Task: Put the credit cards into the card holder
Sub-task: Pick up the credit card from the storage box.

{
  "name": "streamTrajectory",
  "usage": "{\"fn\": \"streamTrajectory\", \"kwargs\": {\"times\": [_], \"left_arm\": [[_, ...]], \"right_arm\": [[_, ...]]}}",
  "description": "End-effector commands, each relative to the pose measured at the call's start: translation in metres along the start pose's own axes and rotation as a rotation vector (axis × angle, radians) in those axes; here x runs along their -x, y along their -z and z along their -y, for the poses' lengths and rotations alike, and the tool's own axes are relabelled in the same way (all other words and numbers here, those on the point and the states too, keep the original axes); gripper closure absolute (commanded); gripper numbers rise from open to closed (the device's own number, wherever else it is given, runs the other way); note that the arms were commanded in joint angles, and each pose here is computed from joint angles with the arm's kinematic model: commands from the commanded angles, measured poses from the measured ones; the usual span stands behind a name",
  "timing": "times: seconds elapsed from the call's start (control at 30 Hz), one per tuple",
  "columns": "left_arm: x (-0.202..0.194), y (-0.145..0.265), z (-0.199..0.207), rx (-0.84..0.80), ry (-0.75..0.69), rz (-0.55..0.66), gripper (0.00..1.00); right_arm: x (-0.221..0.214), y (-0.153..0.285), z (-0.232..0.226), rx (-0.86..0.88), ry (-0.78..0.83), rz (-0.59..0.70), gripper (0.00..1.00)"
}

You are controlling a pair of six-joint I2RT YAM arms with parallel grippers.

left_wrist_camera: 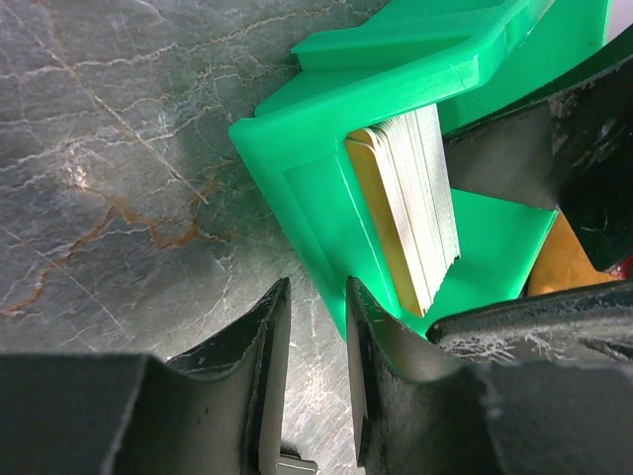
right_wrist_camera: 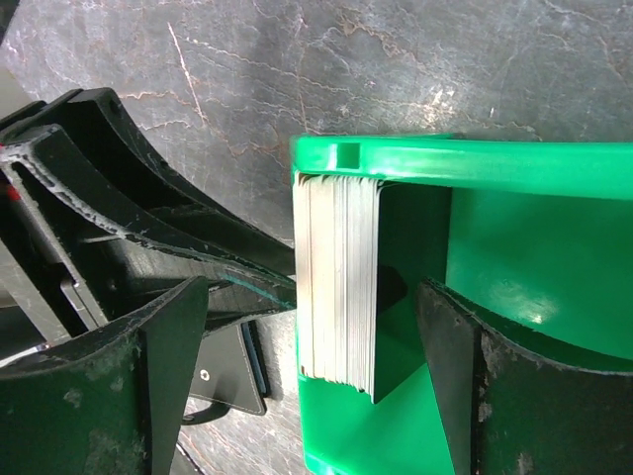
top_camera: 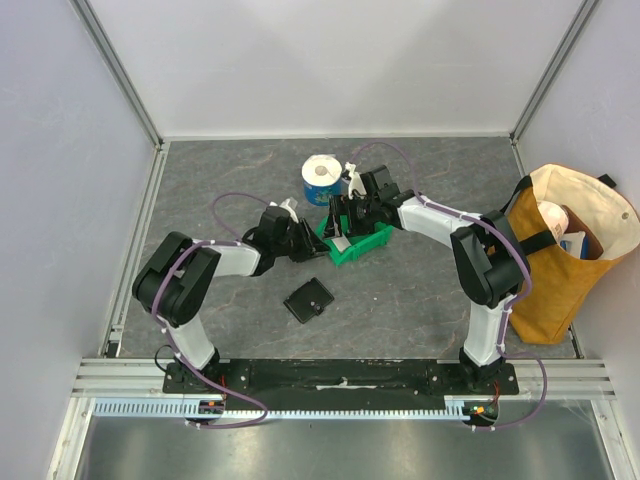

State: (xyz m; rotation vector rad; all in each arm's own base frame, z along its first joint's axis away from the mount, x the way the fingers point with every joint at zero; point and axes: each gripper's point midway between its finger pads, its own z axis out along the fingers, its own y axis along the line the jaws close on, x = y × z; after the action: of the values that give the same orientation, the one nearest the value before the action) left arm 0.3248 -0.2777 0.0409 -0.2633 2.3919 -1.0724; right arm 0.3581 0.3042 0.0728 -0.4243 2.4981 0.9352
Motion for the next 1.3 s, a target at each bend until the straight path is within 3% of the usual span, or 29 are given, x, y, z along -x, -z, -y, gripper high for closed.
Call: {"fn": "streamTrajectory", "kwargs": {"times": [0.0, 0.73, 0.97, 1.1, 1.27], "left_arm": [[0.012, -0.006, 0.003, 0.015, -0.02, 0.021, 0.66], [0.019, -0.01, 0.003, 0.057, -0.094, -0.004, 0.67], [0.017, -0.011, 0.002, 0.061, -0.099, -0.014, 0.67], [0.015, -0.011, 0.0, 0.064, -0.098, -0.019, 0.67], [0.016, -0.011, 0.0, 0.065, -0.1, -0.018, 0.68]], "right_arm": [[0.006, 0.0, -0.011, 0.052, 0.003, 0.023, 0.09], [0.018, 0.016, -0.017, 0.042, 0.005, 0.077, 0.32], [0.018, 0.02, -0.013, 0.031, -0.006, 0.084, 0.34], [0.018, 0.021, -0.011, 0.028, -0.008, 0.085, 0.4], [0.02, 0.024, -0.009, 0.022, -0.011, 0.094, 0.54]]}}
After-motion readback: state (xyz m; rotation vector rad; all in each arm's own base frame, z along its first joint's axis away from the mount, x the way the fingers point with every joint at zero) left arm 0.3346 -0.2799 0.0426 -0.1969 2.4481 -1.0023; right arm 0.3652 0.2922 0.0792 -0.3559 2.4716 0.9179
